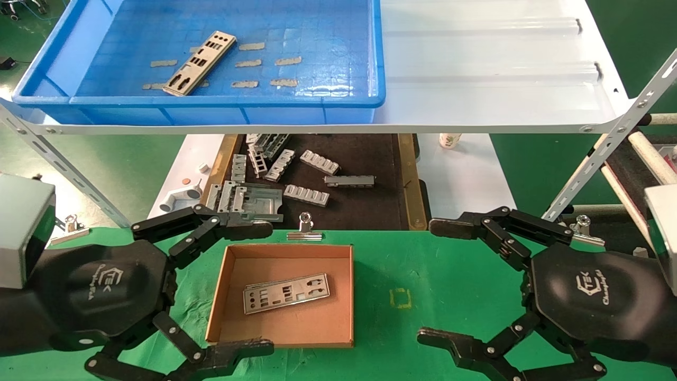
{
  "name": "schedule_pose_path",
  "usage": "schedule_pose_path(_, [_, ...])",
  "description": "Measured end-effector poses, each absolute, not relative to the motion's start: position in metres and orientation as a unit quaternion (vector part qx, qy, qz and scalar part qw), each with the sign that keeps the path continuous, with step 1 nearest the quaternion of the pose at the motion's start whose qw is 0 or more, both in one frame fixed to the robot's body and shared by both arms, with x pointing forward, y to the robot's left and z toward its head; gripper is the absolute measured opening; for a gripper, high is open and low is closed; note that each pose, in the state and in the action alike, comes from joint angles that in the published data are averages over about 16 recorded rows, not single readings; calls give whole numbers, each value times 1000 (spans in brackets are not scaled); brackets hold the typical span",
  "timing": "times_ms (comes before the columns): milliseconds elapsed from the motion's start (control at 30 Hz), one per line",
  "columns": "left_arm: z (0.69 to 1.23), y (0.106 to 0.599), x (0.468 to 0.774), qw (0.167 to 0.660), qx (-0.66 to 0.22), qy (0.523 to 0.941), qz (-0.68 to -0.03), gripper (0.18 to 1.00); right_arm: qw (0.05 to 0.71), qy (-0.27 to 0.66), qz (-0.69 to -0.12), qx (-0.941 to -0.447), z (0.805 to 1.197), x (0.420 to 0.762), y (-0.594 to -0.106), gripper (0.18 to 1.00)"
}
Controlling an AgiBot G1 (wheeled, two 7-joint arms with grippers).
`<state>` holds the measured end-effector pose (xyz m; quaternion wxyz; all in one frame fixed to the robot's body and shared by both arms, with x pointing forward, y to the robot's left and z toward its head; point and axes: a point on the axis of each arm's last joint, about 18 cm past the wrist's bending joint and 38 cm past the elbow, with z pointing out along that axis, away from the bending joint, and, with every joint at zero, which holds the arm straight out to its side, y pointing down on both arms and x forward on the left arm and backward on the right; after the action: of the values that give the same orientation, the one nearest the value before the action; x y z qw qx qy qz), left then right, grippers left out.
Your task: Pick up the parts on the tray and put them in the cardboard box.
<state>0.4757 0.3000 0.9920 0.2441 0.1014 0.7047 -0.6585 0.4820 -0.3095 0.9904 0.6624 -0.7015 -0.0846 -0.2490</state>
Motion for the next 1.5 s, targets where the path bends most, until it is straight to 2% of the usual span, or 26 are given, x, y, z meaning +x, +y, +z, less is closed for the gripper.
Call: schedule_pose_path(1500, [992, 300, 476, 244, 101, 705, -658, 1001, 662, -85, -249, -702, 990, 482, -310, 1001])
